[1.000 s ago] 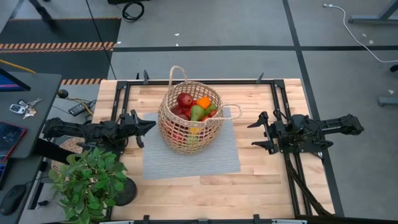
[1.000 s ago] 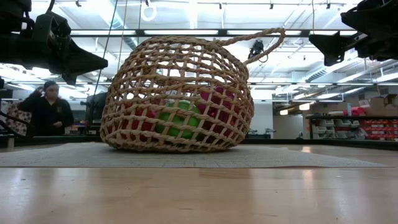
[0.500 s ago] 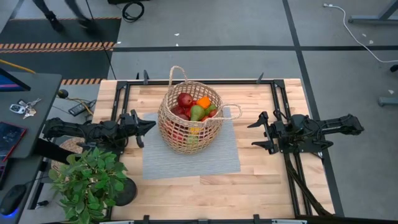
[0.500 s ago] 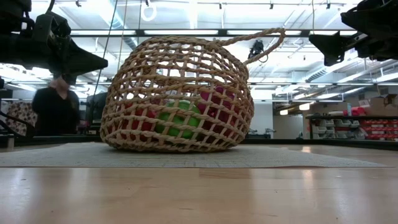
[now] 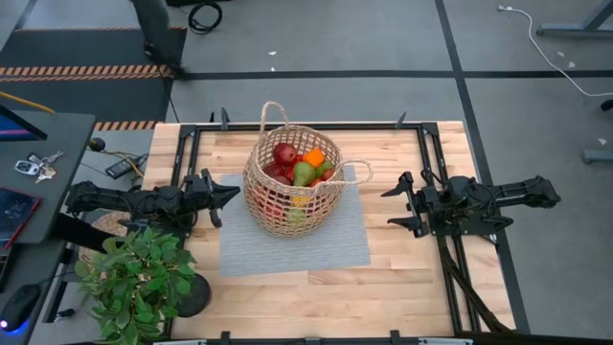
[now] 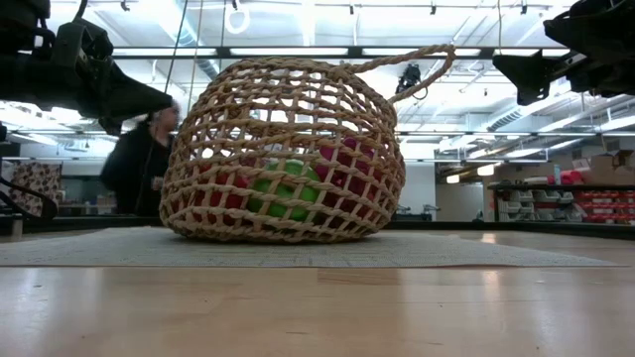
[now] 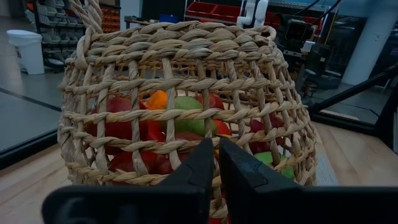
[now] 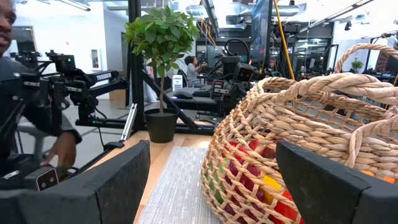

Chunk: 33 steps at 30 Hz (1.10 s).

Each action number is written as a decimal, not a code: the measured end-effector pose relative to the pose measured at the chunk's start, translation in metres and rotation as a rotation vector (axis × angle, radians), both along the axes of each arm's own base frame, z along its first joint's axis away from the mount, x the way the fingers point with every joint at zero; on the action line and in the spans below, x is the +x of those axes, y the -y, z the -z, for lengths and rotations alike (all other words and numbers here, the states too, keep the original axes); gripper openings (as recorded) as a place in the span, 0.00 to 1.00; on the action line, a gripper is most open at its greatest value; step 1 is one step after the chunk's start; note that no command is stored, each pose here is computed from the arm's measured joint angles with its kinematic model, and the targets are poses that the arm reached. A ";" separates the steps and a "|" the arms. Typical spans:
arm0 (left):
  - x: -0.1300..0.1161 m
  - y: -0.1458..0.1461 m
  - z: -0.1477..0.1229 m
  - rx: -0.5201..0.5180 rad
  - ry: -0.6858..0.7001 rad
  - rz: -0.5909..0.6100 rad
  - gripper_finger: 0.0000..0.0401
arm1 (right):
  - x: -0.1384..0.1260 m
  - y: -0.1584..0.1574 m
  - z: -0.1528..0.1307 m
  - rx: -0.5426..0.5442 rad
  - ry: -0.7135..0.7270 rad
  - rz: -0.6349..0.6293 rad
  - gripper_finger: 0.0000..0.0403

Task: Build produce basket
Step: Return to Home Position

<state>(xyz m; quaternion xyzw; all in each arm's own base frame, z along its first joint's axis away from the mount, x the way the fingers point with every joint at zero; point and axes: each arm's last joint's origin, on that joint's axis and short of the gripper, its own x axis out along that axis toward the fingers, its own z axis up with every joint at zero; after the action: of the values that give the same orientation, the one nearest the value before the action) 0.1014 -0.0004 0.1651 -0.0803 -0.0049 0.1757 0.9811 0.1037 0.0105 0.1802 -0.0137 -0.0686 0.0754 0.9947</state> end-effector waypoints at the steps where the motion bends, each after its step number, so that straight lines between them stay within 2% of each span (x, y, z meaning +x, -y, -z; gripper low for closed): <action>1: 0.000 0.000 0.000 0.000 0.000 0.000 0.09 | 0.000 0.000 0.000 0.000 0.000 0.000 0.87; 16: 0.000 0.000 0.000 0.000 0.000 0.000 0.08 | 0.000 0.000 0.000 0.000 0.000 0.000 0.87; 25: 0.000 0.000 0.000 0.000 0.000 0.000 0.10 | 0.000 0.000 0.000 0.000 0.000 0.000 0.87; 33: 0.000 0.000 0.000 0.000 0.000 0.000 0.08 | 0.000 0.000 0.000 0.000 0.000 0.000 0.87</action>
<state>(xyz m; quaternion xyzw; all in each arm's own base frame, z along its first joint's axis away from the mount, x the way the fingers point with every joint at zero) 0.1014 -0.0004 0.1651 -0.0803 -0.0049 0.1758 0.9811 0.1037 0.0105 0.1801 -0.0138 -0.0684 0.0754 0.9947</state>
